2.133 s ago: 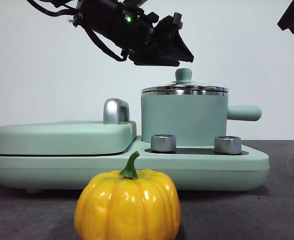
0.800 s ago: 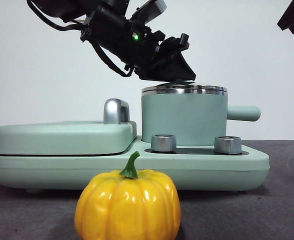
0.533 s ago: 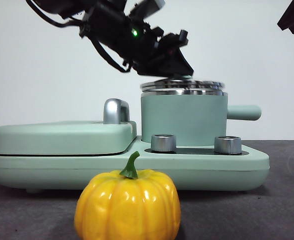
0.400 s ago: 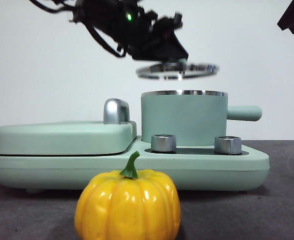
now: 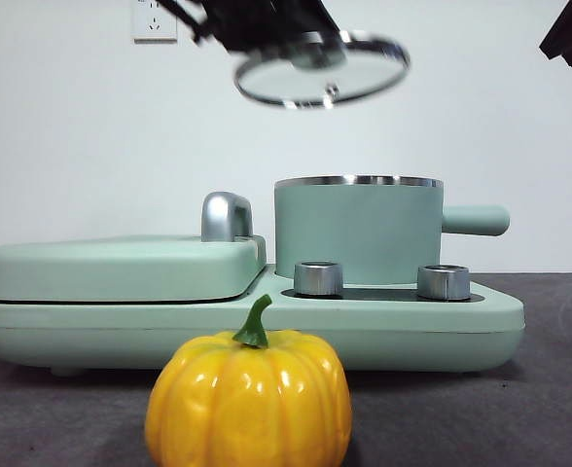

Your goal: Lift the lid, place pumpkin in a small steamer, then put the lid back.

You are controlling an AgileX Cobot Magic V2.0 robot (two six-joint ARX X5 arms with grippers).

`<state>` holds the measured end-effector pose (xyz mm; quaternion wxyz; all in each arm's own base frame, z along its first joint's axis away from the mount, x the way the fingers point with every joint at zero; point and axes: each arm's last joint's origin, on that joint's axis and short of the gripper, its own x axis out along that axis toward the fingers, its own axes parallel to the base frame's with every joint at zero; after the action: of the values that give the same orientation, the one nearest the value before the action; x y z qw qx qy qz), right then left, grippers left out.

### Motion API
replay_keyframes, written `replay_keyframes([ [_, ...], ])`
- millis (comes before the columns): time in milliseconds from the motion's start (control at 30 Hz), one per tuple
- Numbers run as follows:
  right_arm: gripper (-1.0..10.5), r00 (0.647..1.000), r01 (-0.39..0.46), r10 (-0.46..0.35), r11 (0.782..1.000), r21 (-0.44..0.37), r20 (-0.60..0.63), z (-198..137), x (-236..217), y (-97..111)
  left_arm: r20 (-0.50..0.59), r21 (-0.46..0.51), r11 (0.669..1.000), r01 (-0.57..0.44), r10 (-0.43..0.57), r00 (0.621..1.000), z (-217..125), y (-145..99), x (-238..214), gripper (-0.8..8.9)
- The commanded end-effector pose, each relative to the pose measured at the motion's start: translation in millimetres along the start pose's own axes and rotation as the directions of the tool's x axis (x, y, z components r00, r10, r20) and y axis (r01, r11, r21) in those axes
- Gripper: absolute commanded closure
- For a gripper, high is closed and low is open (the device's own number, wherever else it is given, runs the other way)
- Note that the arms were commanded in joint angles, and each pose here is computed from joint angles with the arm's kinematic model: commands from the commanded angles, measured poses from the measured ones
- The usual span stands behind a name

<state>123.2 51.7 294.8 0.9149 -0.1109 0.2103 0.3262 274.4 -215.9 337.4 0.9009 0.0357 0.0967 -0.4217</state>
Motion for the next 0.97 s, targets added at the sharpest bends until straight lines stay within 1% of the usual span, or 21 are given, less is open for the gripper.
replay_keyframes([
  [33,7.4,1.0,-0.005,0.005,1.0,0.006,0.018,5.1,-2.0,0.3,0.051,-0.012,0.999,-0.034,0.035,0.998,22.0,-5.3,-19.9,8.04],
  [167,7.4,0.999,-0.04,0.04,0.999,-0.005,0.023,5.7,-1.5,3.1,-0.019,-0.02,0.992,-0.124,0.123,0.992,27.0,-7.9,-45.0,8.04],
  [233,7.4,0.998,-0.06,0.061,0.998,-0.022,0.022,6.0,-0.8,6.0,-0.065,-0.008,0.985,-0.171,0.17,0.983,27.5,-9.4,-58.2,8.03],
  [300,7.4,0.996,-0.088,0.088,0.995,-0.052,0.017,6.1,0.0,10.1,-0.103,-0.003,0.98,-0.197,0.196,0.975,27.6,-11.1,-70.0,8.03],
  [467,7.2,0.987,-0.158,0.159,0.981,-0.113,-0.003,6.3,3.5,20.3,-0.124,0.0,0.971,-0.241,0.239,0.963,25.7,-14.8,-92.4,8.03],
  [533,7.2,0.981,-0.193,0.193,0.973,-0.127,-0.018,6.7,7.5,24.8,-0.119,-0.011,0.966,-0.259,0.256,0.959,21.0,-16.4,-101.5,8.03],
  [667,7.1,0.965,-0.262,0.256,0.953,-0.151,-0.06,6.7,17.5,33.8,-0.144,-0.035,0.959,-0.283,0.275,0.951,3.5,-19.5,-116.3,8.03],
  [733,7.1,0.953,-0.3,0.288,0.939,-0.171,-0.09,6.2,24.0,38.9,-0.154,-0.04,0.953,-0.301,0.292,0.944,-6.7,-20.9,-123.4,8.03],
  [900,6.2,0.92,-0.384,0.357,0.904,-0.19,-0.16,4.5,40.4,52.3,-0.174,-0.053,0.942,-0.332,0.319,0.932,-21.0,-23.8,-138.6,8.03],
  [967,6.1,0.905,-0.416,0.383,0.887,-0.201,-0.184,3.9,47.6,58.4,-0.184,-0.047,0.934,-0.354,0.34,0.922,-22.5,-24.2,-143.5,8.04],
])
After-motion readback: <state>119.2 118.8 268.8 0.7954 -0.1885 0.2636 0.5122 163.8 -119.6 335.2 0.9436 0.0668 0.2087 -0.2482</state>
